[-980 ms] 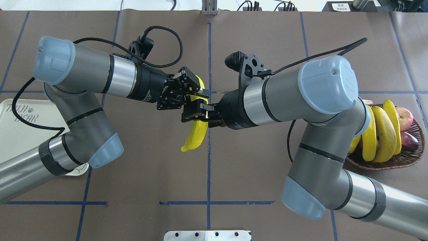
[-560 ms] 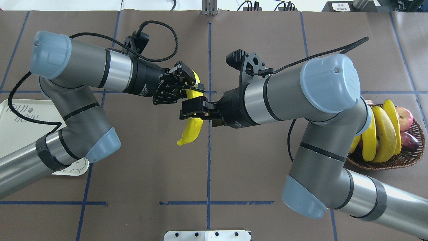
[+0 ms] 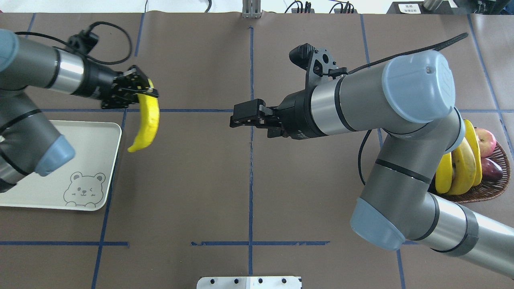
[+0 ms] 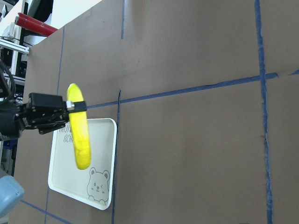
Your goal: Transfer all bananas from basket to plate
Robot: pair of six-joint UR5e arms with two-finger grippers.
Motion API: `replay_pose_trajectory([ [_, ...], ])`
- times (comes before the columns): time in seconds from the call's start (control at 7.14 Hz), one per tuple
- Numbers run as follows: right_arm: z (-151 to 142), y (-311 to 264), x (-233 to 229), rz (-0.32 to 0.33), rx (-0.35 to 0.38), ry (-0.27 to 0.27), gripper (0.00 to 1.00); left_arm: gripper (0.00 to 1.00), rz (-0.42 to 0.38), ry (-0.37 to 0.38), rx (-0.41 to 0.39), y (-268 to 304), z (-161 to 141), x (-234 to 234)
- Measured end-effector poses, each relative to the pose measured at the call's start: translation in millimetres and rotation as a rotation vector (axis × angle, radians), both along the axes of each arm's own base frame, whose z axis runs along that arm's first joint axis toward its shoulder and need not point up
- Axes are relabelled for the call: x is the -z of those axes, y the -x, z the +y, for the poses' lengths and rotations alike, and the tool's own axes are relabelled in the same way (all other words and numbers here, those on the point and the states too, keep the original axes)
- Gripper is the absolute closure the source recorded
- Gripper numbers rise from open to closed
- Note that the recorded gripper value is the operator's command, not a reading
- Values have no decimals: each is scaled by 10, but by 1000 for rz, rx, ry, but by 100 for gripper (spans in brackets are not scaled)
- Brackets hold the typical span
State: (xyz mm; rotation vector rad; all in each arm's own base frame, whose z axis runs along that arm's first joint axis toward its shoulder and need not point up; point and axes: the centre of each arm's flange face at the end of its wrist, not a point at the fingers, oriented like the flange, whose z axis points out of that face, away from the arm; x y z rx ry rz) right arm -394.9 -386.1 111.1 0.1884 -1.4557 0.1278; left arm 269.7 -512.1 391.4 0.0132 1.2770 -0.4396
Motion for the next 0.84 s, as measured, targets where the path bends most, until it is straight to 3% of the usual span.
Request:
replay_pose_trajectory([
  [0.42,-68,-54,-151,23,-17,17,1,100,-228,30,4,949,337,-1609],
  [0.84,-82,-62,-187,28,-24,27,1,100,-307,99,7,1163,569,-2215],
])
